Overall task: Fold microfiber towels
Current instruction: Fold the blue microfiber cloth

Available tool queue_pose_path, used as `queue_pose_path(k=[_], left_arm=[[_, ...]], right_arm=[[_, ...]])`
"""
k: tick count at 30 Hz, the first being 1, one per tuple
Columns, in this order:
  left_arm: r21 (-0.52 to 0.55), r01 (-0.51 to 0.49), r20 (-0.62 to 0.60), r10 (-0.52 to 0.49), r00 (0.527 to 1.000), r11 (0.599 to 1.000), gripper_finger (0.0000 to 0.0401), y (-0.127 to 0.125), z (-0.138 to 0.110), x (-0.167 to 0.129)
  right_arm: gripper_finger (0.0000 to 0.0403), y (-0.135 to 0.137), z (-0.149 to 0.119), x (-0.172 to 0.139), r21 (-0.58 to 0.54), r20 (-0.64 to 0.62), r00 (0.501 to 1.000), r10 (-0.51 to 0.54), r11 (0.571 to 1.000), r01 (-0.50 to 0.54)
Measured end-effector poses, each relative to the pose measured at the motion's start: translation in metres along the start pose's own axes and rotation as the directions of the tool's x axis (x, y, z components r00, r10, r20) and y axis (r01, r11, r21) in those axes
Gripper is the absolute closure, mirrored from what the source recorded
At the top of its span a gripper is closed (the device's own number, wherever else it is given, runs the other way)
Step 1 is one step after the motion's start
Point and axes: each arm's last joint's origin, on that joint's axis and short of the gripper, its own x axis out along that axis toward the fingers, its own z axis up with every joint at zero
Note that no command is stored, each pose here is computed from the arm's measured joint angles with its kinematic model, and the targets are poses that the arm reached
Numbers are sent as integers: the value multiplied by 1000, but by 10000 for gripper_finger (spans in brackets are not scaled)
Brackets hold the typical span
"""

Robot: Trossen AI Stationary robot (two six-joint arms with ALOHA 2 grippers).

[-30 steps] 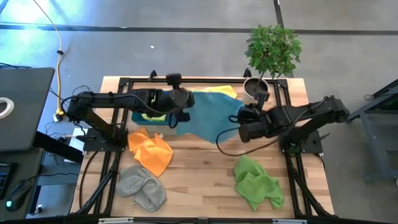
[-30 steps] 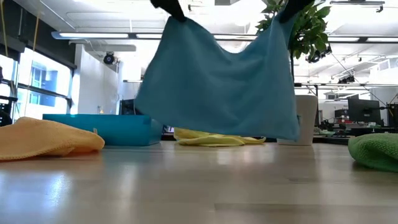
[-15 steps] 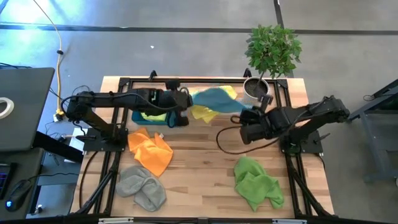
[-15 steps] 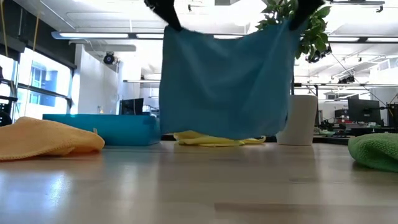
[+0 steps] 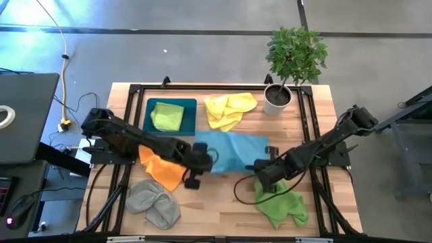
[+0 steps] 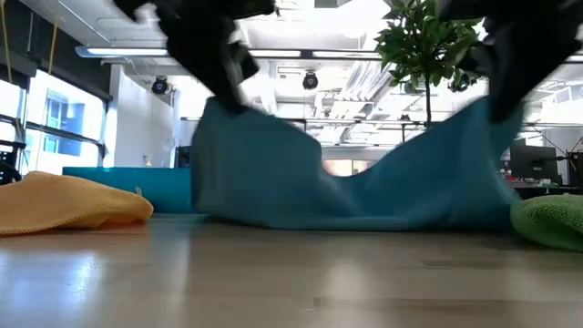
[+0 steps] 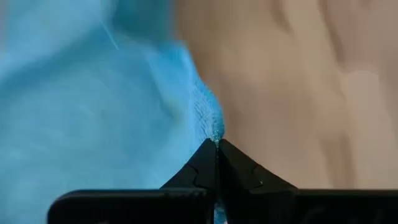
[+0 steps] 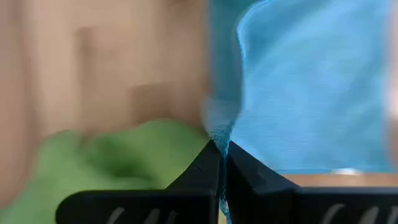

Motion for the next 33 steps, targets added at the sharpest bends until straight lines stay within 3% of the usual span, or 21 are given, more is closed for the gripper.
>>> queue_pose_path(k=[4,8,13,19,33], left_arm=[[41,133,-14,-132,991,990,401,-22,0,15],[6,125,-9,-125,992,992,401,-19,1,17],[-104,-12,-32,9,999,995,401,2,-1,15],[-217,-195,-132,169,977,956,401,36,-11,17],[-292,-409,-183,369,911,865,401,85,-18,15]], right_arm=[[403,8,1,5,-55,-25,996,88,995,-89],[403,7,0,7,-98,-49,996,80,992,-85],[403,-5,-5,8,-116,-98,994,-55,992,43],[403,-27,-6,8,-127,-119,958,-260,961,245],[402,-79,-2,32,-131,-211,925,-315,947,292]])
